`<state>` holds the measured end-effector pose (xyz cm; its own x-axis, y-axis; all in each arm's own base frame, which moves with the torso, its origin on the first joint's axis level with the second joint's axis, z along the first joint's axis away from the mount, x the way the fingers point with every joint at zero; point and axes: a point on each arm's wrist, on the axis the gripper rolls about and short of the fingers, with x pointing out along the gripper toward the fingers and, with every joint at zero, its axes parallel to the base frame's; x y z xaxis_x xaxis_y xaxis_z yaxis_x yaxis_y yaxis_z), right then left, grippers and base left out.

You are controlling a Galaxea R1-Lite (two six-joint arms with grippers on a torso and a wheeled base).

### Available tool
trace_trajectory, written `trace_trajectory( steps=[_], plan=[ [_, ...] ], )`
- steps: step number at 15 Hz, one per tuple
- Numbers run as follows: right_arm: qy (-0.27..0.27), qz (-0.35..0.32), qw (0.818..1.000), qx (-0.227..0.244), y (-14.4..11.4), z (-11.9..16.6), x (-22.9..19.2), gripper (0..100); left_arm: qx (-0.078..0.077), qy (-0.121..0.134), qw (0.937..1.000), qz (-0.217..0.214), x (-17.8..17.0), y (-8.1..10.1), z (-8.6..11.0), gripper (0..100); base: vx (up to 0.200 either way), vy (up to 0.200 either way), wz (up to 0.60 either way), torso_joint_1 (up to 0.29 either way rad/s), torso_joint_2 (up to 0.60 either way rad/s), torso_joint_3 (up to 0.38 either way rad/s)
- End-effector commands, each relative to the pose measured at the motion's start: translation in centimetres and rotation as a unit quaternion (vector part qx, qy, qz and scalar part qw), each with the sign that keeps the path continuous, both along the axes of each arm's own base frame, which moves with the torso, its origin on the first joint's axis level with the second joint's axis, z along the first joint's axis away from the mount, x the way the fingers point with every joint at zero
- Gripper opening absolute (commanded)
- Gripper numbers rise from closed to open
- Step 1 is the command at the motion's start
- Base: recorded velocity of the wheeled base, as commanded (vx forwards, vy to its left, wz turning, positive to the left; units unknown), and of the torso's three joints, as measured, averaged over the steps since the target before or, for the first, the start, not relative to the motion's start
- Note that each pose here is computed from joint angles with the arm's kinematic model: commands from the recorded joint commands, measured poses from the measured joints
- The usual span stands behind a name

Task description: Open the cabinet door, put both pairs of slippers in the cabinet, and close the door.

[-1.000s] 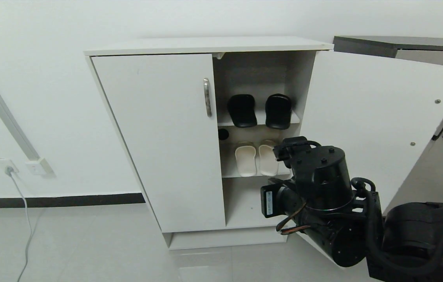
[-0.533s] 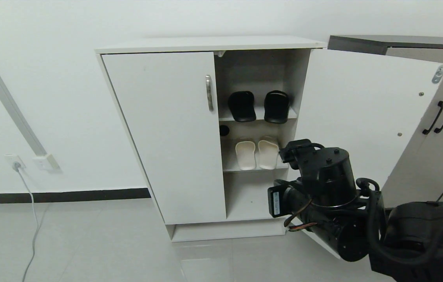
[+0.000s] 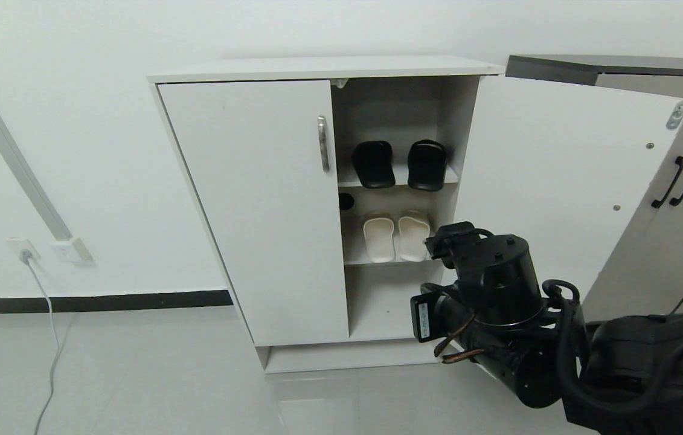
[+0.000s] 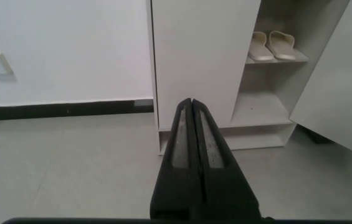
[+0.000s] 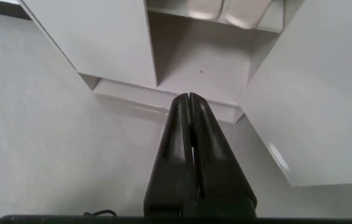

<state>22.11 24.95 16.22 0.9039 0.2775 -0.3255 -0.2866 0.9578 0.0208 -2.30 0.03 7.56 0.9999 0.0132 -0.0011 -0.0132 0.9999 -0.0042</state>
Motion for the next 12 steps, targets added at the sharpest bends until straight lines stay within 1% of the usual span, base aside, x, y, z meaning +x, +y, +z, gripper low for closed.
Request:
trace_trajectory(
  steps=[1, 5, 6, 9, 12],
  plan=[
    [0.003, -0.001, 1.000, -0.003, 0.11, -0.33, 0.17, 0, 0.000, 0.000, 1.0000, 0.000, 0.00, 0.00, 0.00, 0, 0.000, 0.000, 0.00, 0.000, 0.00, 0.000],
    [0.005, -0.002, 1.000, -0.006, 0.18, -0.54, 0.24, 0, 0.000, 0.000, 1.0000, 0.000, 0.00, 0.00, 0.00, 0, 0.000, 0.000, 0.00, 0.000, 0.00, 0.000],
    [0.005, -0.002, 1.000, -0.006, 0.18, -0.54, 0.24, 0, 0.000, 0.000, 1.0000, 0.000, 0.00, 0.00, 0.00, 0, 0.000, 0.000, 0.00, 0.007, -0.12, -0.134],
    [0.004, -0.002, 1.000, -0.007, 0.15, -0.54, 0.28, 0, 0.000, 0.000, 1.0000, 0.000, 0.00, 0.00, 0.00, 0, 0.000, 0.000, 0.00, 0.006, -0.19, -0.318],
    [0.005, -0.002, 1.000, -0.006, 0.15, -0.54, 0.28, 0, 0.000, 0.000, 1.0000, 0.000, 0.00, 0.00, 0.00, 0, 0.000, 0.000, 0.00, 0.033, -0.51, -0.372]
  ],
)
